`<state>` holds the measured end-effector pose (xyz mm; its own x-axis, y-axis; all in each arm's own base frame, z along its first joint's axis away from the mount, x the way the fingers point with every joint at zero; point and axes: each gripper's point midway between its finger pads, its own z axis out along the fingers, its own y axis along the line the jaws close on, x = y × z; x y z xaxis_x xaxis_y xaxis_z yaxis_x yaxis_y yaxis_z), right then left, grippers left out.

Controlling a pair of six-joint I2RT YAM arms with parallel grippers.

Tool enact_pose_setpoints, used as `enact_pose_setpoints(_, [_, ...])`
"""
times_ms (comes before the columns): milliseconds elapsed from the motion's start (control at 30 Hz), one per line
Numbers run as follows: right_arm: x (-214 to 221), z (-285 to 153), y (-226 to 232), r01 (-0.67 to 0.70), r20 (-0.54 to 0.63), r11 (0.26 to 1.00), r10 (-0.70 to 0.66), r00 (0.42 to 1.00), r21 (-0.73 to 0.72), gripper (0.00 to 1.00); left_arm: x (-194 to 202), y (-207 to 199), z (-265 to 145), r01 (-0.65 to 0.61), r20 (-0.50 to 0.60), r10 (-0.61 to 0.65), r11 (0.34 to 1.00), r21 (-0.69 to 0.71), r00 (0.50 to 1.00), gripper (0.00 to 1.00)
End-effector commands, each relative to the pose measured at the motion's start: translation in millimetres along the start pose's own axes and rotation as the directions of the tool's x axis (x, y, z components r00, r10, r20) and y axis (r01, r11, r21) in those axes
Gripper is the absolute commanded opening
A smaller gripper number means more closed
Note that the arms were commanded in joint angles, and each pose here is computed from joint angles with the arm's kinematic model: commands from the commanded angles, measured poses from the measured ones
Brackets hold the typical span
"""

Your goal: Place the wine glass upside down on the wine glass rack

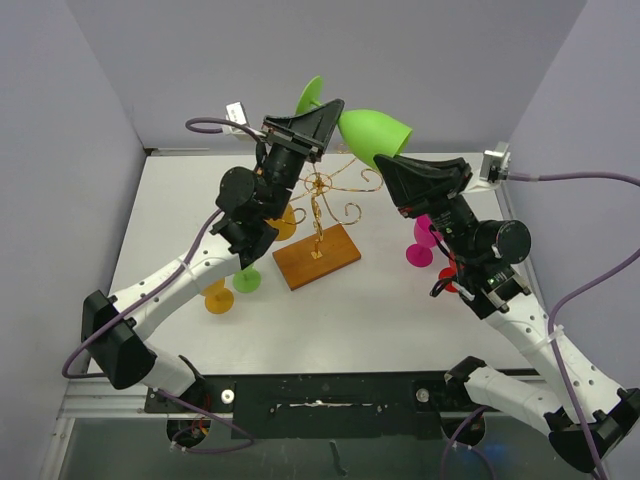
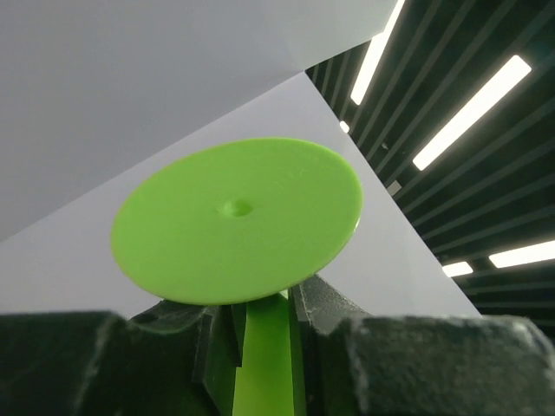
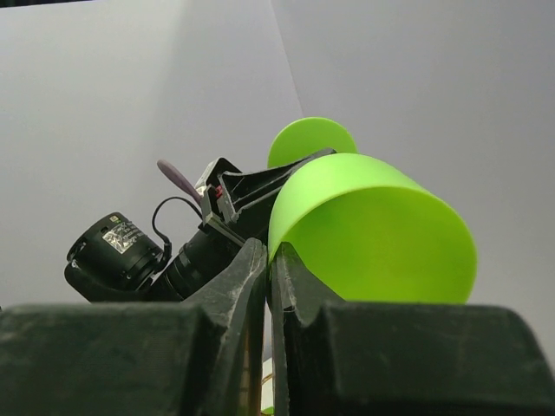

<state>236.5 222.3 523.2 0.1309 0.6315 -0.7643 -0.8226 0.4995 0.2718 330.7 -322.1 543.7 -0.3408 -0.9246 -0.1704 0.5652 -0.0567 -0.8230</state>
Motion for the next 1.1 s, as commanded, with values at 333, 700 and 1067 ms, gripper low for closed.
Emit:
enact_pose_setpoints(333, [-7,-18,9,-0.046,-0.045,0.999,0.047,0.998,0.022,0.37,-29,-54,-7,-0.046,0.060,0.037,0.986,0.162,0.998,0.00])
enact_pose_setpoints(700, [-28,-54,-9,0.051,-0.077,0.977,-0.035,0.996,0.206,0.68,-19,-55,3,-0.156,0.044,0.150,0.968,0.198,0.988,0.00])
enact_pose_setpoints(1067, [-63,-61,-29,-0.031,-0.047,0.894,0.059,0.997,0.447,0.73,19,-66,7,-0.463,-0.043,0.514,0.805,0.372,0.857,0.00])
